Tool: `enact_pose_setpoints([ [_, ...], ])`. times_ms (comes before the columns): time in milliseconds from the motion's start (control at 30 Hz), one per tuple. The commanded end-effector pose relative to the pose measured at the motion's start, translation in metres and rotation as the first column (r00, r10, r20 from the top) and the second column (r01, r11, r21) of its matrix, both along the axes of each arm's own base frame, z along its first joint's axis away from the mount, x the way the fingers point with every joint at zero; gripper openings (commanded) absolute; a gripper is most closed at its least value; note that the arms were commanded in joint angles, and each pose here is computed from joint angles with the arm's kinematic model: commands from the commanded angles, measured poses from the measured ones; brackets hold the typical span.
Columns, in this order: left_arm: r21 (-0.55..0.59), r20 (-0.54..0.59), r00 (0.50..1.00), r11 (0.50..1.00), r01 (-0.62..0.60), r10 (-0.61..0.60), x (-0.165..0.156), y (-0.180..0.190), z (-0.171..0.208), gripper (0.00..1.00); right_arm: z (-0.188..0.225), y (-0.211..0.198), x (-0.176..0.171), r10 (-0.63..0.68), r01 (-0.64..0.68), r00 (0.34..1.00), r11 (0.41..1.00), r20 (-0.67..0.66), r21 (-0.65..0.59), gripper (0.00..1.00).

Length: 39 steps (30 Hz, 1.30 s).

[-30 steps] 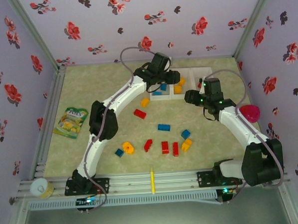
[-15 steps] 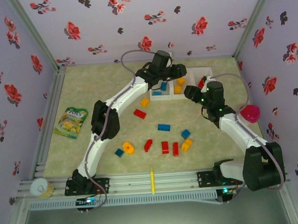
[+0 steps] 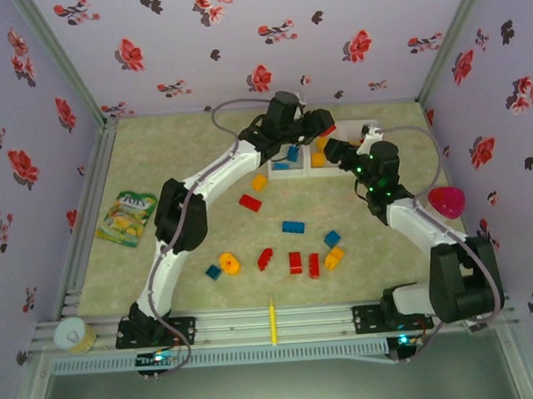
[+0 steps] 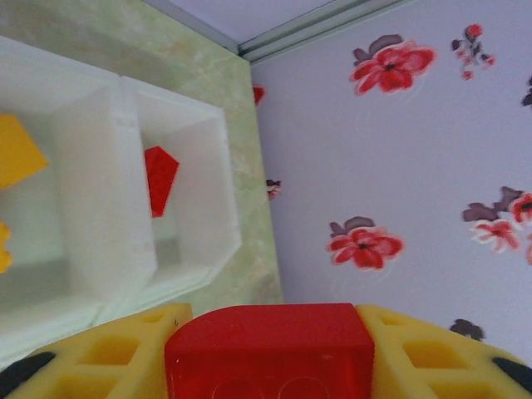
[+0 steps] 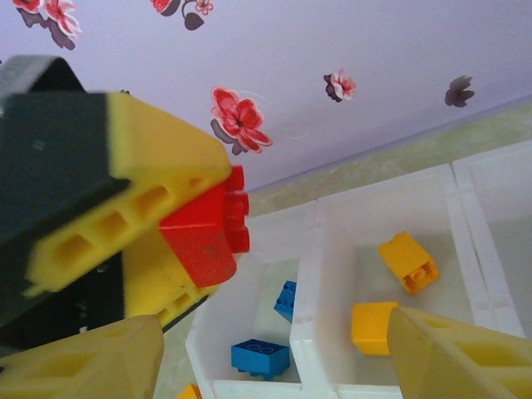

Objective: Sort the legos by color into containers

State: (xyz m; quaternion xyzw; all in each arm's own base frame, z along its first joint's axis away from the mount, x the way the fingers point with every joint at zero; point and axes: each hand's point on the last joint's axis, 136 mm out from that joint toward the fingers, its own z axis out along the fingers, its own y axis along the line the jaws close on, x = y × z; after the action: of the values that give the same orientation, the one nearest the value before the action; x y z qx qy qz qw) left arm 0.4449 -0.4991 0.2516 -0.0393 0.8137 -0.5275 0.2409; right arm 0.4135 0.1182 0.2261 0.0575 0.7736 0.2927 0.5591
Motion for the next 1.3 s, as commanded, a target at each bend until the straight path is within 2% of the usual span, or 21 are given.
enact_pose_setpoints([
  [0, -0.121, 0.026, 0.999, 0.992, 0.029, -0.026, -0.010, -0.004, 0.046, 0.31, 0.028, 0.008, 0.010, 0.040, -0.043, 0.994, 0.999, 0.101, 0.028, 0.72],
  [300, -0.146, -0.001, 0.999, 0.989, 0.034, -0.034, -0.013, -0.005, 0.043, 0.31, 0.029, 0.011, 0.020, 0.049, -0.053, 0.992, 0.998, 0.120, 0.027, 0.71],
  [433, -0.170, -0.010, 0.999, 0.984, 0.051, -0.054, -0.016, -0.008, 0.045, 0.31, 0.028, 0.011, 0.027, 0.048, -0.049, 0.992, 0.999, 0.117, 0.007, 0.67],
  [700, -0.211, -0.030, 0.995, 0.974, 0.086, -0.094, -0.022, -0.012, 0.046, 0.31, 0.028, 0.013, 0.037, 0.060, -0.056, 0.991, 0.998, 0.121, -0.036, 0.52],
  [1000, -0.215, -0.041, 0.993, 0.972, 0.098, -0.110, -0.025, -0.013, 0.044, 0.31, 0.032, 0.009, 0.040, 0.070, -0.058, 0.988, 0.994, 0.140, -0.090, 0.27],
  [1133, -0.218, -0.043, 0.993, 0.971, 0.101, -0.113, -0.025, -0.013, 0.043, 0.37, 0.034, 0.006, 0.039, 0.068, -0.053, 0.987, 0.993, 0.145, -0.105, 0.18],
  [1267, -0.221, -0.036, 0.993, 0.970, 0.102, -0.113, -0.024, -0.012, 0.047, 0.46, 0.036, 0.003, 0.037, 0.062, -0.045, 0.987, 0.992, 0.150, -0.116, 0.15],
])
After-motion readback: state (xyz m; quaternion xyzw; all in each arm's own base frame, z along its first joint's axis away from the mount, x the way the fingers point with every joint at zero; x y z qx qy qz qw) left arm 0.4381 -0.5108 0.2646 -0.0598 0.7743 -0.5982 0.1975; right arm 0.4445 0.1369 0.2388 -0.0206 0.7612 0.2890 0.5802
